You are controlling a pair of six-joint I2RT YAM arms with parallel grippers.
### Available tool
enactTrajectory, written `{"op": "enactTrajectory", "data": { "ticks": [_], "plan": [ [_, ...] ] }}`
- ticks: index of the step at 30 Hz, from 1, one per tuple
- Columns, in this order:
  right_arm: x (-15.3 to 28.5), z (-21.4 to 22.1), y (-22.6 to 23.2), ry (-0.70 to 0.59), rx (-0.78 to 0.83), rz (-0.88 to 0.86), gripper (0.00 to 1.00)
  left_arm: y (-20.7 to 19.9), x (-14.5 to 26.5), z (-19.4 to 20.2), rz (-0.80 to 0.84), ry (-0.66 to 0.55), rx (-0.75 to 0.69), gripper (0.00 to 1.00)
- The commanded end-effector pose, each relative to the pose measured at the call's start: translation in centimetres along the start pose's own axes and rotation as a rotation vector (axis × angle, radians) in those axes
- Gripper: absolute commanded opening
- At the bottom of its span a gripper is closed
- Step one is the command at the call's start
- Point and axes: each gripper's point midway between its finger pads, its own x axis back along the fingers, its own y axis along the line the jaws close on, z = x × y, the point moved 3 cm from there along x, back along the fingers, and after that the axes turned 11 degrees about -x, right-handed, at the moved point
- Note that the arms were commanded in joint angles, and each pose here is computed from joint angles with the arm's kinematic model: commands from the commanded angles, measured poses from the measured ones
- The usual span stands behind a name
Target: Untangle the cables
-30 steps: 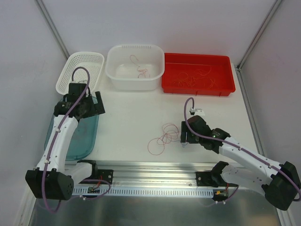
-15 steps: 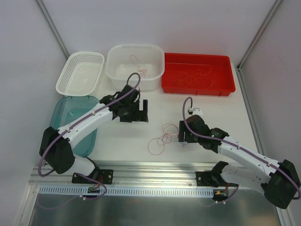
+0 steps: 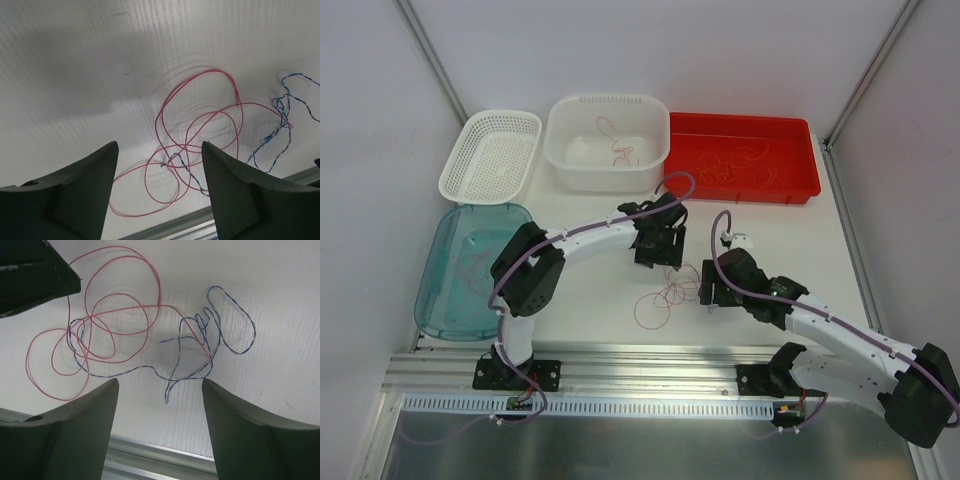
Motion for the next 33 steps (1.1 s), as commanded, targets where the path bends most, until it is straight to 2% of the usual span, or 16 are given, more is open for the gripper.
{"op": "enactTrajectory", "data": {
  "ticks": [1,10,13,16,17,19,23,26,32,33],
  "plan": [
    [0.2,-0.2,0.6,-0.019,-0.029,-0.046,0.71,-0.9,-0.5,-1.0,0.002,-0.013,0.016,0.65],
    [-0.1,0.1,0.7,-0.017,-0.040,-0.054,0.71,-2.5,-3.7,0.7,-0.002,0.056,-0.022,0.50],
    [-0.5,0.4,0.6,-0.013,-0.043,-0.049,0.71,-2.5,-3.8,0.8,-0.004,0.059,-0.028,0.38],
    [-1.4,1.1,0.3,-0.002,-0.052,-0.039,0.70,-2.4,-2.5,0.4,-0.013,0.024,-0.043,0.16],
    [-1.8,1.5,0.0,0.007,-0.054,-0.033,0.70,-2.4,-1.4,-0.1,-0.010,-0.005,-0.056,0.05],
    [-2.4,2.0,0.0,0.019,-0.071,-0.030,0.67,-1.9,-0.4,-0.3,-0.032,-0.038,-0.067,0.00],
    [-3.2,2.8,-0.1,0.046,-0.088,-0.021,0.62,-1.4,3.2,-1.0,-0.031,-0.118,-0.095,0.00],
    [-3.6,3.1,-0.3,0.054,-0.095,0.000,0.55,-0.9,6.3,-1.3,-0.030,-0.182,-0.114,0.00],
    [-4.1,3.3,-1.4,0.065,-0.129,0.060,0.25,0.4,13.3,-2.4,-0.045,-0.318,-0.148,0.00],
    [-4.2,3.4,-1.6,0.069,-0.133,0.072,0.17,0.6,14.1,-2.4,-0.045,-0.327,-0.152,0.01]
  ]
}}
